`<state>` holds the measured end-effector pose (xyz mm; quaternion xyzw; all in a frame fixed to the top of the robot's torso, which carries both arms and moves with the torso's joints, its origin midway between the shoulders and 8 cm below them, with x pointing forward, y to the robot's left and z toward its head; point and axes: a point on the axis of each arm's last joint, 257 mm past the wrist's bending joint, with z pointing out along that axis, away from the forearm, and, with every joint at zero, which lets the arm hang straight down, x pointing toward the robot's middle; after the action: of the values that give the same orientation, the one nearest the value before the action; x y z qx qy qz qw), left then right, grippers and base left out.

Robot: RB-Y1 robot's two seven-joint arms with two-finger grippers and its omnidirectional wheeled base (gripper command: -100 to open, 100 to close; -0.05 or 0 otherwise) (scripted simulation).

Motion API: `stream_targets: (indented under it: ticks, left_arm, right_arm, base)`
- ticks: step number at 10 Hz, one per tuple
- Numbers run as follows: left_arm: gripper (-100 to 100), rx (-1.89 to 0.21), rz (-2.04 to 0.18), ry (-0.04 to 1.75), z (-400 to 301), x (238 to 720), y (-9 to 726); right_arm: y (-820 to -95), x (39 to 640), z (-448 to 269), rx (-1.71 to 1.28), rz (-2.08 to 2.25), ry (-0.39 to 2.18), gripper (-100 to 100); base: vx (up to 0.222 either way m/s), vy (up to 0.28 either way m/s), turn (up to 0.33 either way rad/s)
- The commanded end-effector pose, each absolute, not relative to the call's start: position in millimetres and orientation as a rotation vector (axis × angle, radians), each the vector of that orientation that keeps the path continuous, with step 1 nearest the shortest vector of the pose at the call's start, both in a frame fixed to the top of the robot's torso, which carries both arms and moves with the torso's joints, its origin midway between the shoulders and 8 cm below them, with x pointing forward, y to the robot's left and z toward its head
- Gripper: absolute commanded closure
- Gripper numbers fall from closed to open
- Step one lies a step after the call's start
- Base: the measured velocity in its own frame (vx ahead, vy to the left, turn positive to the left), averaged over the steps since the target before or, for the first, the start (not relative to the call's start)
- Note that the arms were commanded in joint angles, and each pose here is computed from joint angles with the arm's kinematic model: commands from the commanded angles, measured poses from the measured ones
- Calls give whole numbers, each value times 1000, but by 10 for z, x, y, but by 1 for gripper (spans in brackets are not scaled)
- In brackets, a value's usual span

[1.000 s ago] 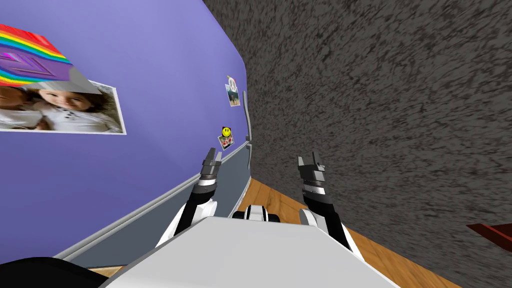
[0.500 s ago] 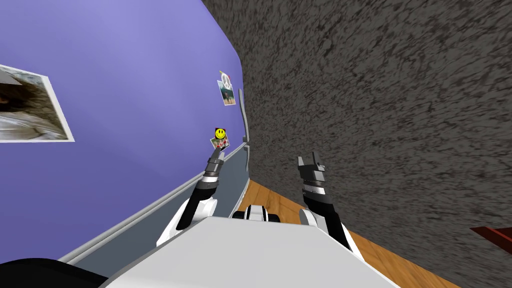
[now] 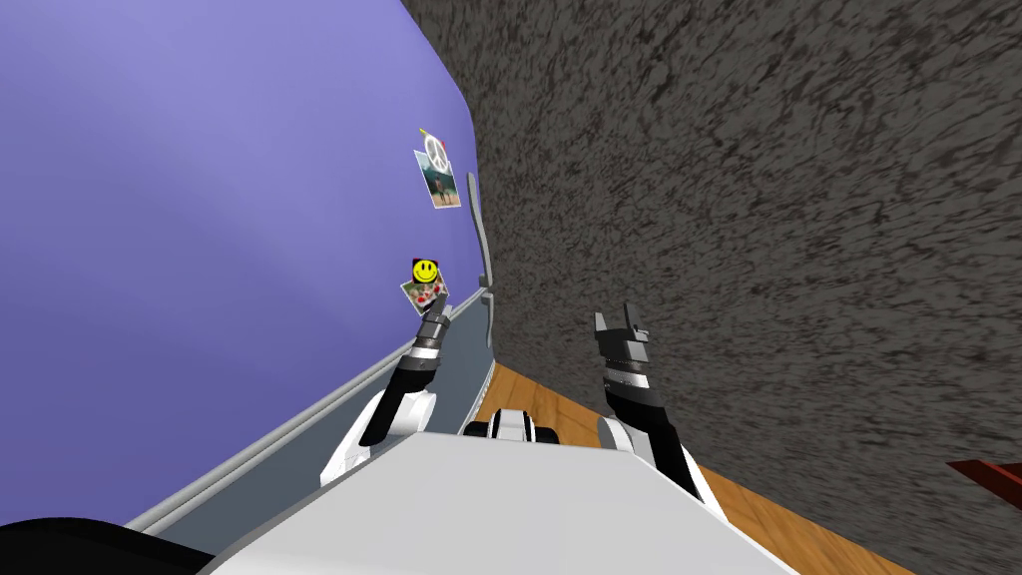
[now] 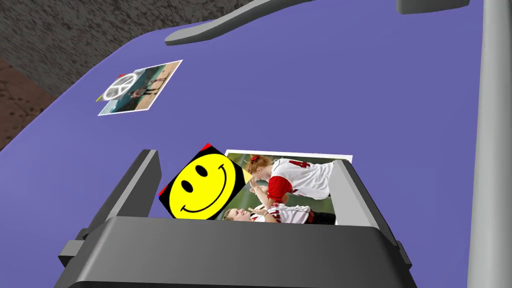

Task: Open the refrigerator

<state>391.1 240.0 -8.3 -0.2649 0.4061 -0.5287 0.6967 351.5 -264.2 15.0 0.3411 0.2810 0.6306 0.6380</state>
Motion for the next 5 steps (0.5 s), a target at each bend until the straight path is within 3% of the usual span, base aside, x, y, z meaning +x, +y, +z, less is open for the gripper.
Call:
stream_targets:
  ticks: [1, 5]
  left_arm:
    - [-100, -627, -1165, 937, -166, 4022, 2407]
    - [-100, -671, -1145, 981, -277, 4152, 2404]
  right_arm:
    - [-2642, 3515, 150, 779, 1440, 641, 0]
    - [-2642, 3515, 150, 779, 1440, 641, 0]
  base:
    - [68, -8, -37]
    - [68, -13, -34]
